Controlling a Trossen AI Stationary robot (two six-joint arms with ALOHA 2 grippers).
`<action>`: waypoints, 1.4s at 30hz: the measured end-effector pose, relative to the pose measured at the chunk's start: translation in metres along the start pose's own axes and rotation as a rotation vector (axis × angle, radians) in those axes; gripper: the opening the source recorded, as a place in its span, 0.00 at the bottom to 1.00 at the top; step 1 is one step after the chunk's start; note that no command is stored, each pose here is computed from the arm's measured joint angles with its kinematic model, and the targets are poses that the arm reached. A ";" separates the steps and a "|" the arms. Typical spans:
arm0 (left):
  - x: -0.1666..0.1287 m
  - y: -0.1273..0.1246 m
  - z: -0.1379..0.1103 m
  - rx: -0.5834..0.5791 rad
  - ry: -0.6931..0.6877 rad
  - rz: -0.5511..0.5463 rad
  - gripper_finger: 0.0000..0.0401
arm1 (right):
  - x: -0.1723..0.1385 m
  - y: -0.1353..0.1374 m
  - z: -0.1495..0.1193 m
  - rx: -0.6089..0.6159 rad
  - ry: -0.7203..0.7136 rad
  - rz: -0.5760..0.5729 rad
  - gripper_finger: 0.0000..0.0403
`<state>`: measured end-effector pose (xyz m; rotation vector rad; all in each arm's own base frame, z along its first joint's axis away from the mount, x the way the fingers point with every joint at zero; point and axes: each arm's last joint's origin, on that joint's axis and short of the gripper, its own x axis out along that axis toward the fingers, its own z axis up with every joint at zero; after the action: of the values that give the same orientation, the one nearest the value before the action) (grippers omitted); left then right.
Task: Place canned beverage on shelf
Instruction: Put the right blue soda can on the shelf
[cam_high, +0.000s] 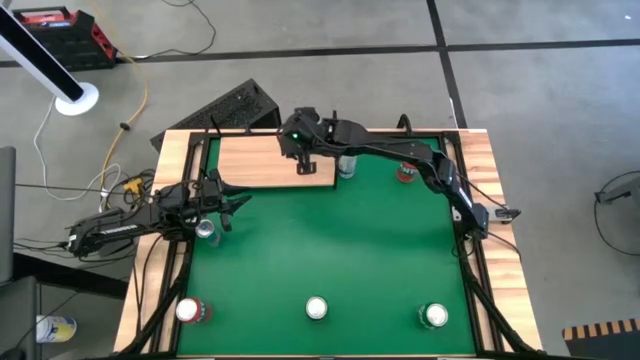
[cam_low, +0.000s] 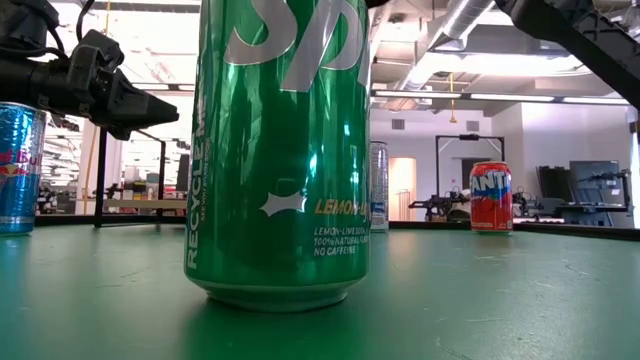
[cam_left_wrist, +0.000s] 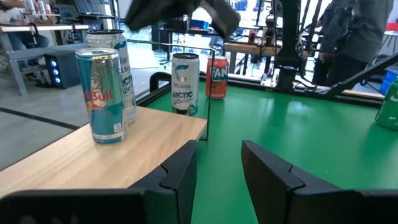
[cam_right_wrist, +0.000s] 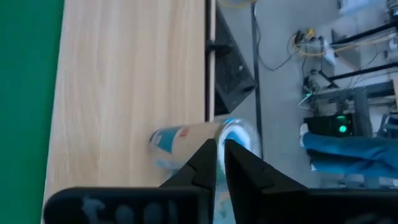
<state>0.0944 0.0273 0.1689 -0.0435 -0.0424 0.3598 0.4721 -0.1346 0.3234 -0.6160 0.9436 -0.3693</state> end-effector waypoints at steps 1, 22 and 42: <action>0.000 0.000 0.000 0.000 0.000 0.000 0.28 | -0.002 -0.002 0.001 0.004 -0.008 -0.002 0.16; 0.000 0.000 0.000 0.000 0.000 0.000 0.28 | -0.124 -0.093 -0.063 0.358 -0.123 0.344 0.39; 0.000 0.000 0.000 0.000 0.000 0.000 0.28 | -0.038 -0.019 -0.079 0.493 -0.187 0.310 0.33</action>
<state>0.0944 0.0273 0.1689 -0.0434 -0.0426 0.3599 0.3849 -0.1544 0.3255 -0.0481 0.7168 -0.2472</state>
